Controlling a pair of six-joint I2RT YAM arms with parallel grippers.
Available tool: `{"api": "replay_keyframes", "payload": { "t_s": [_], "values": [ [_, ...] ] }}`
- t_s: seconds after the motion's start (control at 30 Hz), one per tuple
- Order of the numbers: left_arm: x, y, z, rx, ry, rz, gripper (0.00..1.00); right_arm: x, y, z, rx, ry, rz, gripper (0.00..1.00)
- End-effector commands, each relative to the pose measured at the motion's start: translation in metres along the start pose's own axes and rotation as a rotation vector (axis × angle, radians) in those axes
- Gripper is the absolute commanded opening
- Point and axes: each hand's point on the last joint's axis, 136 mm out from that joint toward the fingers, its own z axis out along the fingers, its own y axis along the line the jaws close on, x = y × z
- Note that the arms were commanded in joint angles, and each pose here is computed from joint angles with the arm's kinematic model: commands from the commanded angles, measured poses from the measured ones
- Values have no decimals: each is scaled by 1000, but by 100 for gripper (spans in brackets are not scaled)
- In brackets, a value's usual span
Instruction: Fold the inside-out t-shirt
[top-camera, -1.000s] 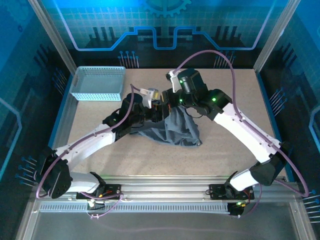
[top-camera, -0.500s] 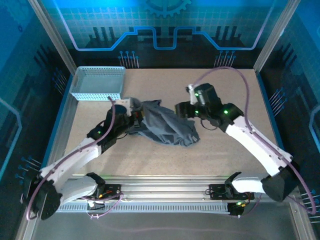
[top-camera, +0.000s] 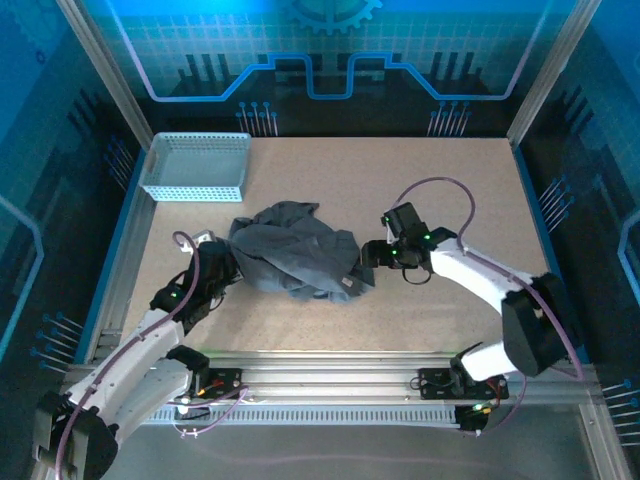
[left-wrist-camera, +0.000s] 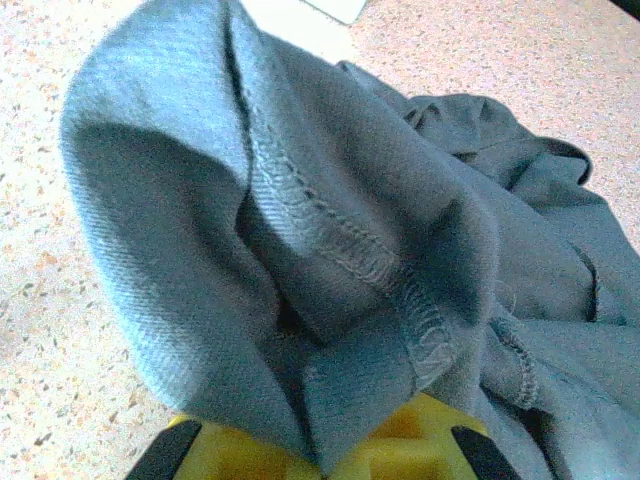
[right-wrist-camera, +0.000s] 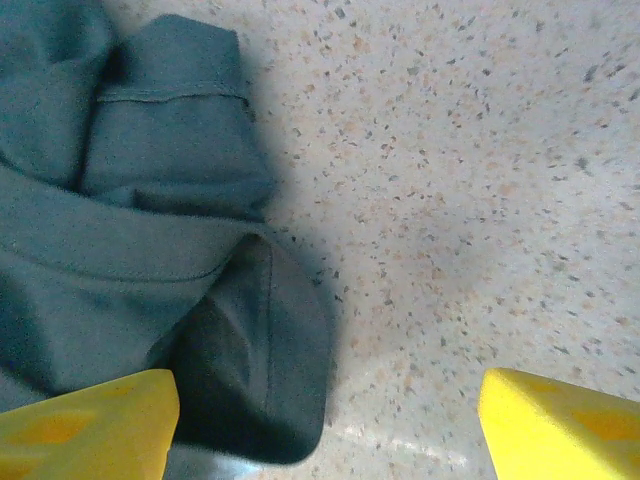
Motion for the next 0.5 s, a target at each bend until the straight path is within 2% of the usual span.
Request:
{"api": "replay_keyframes", "payload": {
  "t_s": [0.0,0.3,0.37,0.47],
  "values": [
    [0,8,1,-32,-12,-25,0,-17,11,18,-37,-11,39,76],
    [0,8,4,-28,-5,-31,0,-13,31,58,-40,67,-21,65],
    [0,8,4,-28,-4,-31,0,-12,28,66,-24,79,-28,59],
    [-1,7,4,-23,-3,-35,0,-14,28,70,-15,78,-42,42]
  ]
}}
